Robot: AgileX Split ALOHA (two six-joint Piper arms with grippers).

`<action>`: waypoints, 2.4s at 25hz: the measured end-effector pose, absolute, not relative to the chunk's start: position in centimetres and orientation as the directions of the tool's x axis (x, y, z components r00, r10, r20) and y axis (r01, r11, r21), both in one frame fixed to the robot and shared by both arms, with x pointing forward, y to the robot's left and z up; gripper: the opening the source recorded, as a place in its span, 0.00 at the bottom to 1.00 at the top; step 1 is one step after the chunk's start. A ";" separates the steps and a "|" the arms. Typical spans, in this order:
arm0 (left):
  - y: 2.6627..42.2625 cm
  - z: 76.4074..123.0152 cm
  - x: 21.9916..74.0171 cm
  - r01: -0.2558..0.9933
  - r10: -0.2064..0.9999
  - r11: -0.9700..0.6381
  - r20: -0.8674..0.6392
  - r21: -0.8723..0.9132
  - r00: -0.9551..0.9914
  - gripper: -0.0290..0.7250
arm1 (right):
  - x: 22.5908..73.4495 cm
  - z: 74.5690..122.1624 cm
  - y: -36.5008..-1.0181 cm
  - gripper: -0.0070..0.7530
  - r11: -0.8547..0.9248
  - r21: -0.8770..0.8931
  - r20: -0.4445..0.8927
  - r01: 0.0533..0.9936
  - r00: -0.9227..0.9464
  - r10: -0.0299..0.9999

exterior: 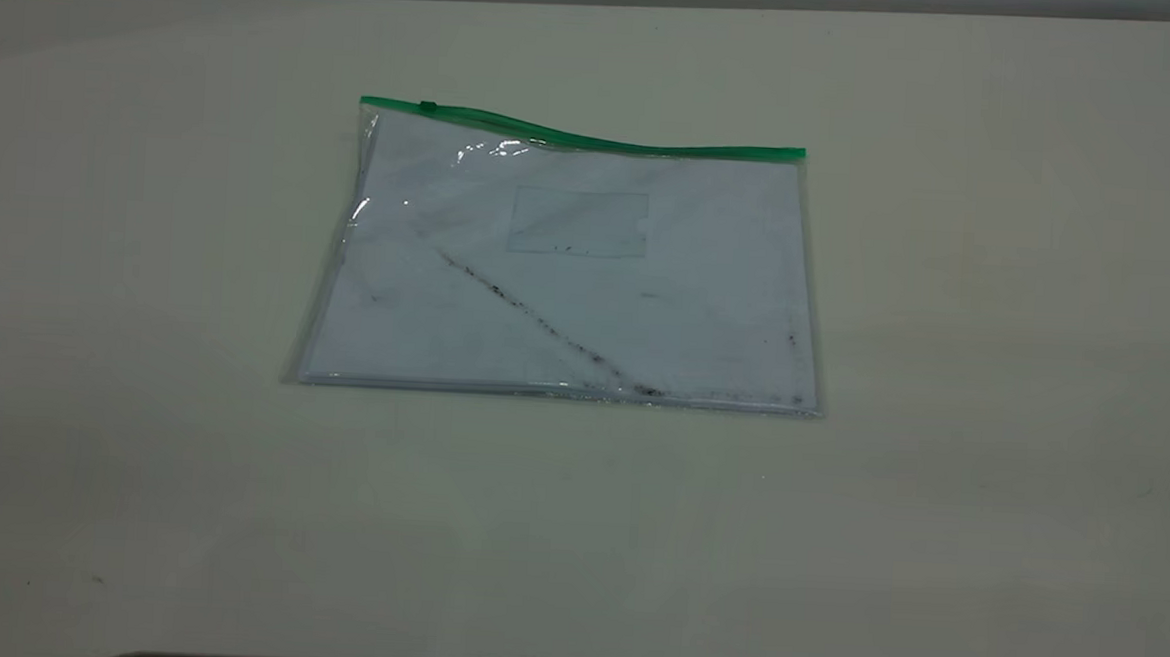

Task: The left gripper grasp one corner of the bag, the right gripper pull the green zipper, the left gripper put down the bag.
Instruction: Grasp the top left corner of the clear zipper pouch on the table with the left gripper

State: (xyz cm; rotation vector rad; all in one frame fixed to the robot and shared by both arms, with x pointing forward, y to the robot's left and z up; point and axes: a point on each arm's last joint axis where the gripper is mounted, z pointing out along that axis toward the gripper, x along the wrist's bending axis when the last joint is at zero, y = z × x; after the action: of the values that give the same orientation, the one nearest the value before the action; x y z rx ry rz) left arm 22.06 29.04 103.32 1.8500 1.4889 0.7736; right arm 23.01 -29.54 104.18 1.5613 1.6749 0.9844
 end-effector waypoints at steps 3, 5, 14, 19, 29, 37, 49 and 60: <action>29.0 103.3 22.1 0.609 0.981 -0.159 0.054 0.777 0.187 0.75 | 23.0 104.2 -29.5 0.73 0.015 0.856 0.038 0.518 -0.092 0.995; 29.0 103.3 22.1 0.609 0.981 -0.159 0.054 0.777 0.187 0.75 | 23.0 104.2 -29.5 0.73 0.015 0.856 0.038 0.518 -0.092 0.995; 29.0 103.3 22.1 0.609 0.981 -0.159 0.054 0.777 0.187 0.75 | 23.0 104.2 -29.5 0.73 0.015 0.856 0.038 0.518 -0.092 0.995; 29.0 103.3 22.1 0.609 0.981 -0.159 0.054 0.777 0.187 0.75 | 23.0 104.2 -29.5 0.73 0.015 0.856 0.038 0.518 -0.092 0.995; 29.0 103.3 22.1 0.609 0.981 -0.159 0.054 0.777 0.187 0.75 | 23.0 104.2 -29.5 0.73 0.015 0.856 0.038 0.518 -0.092 0.995; 29.0 103.3 22.1 0.609 0.980 -0.161 0.056 0.777 0.188 0.75 | 23.0 104.2 -29.5 0.73 0.015 0.856 0.038 0.518 -0.092 0.995; 29.1 103.3 22.1 0.608 0.981 -0.160 0.056 0.777 0.186 0.75 | 23.0 104.2 -29.6 0.73 0.017 0.856 0.034 0.517 -0.089 0.995; 29.5 105.6 25.9 0.584 0.995 0.080 -0.100 0.808 0.001 0.75 | 28.5 106.4 -28.4 0.73 0.067 0.874 0.031 0.482 -0.193 0.981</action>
State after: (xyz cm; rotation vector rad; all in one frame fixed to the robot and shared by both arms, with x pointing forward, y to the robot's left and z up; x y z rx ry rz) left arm 25.91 29.55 105.58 1.5848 1.6657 0.7505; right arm 28.47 -28.40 106.37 1.4611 1.7433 1.0555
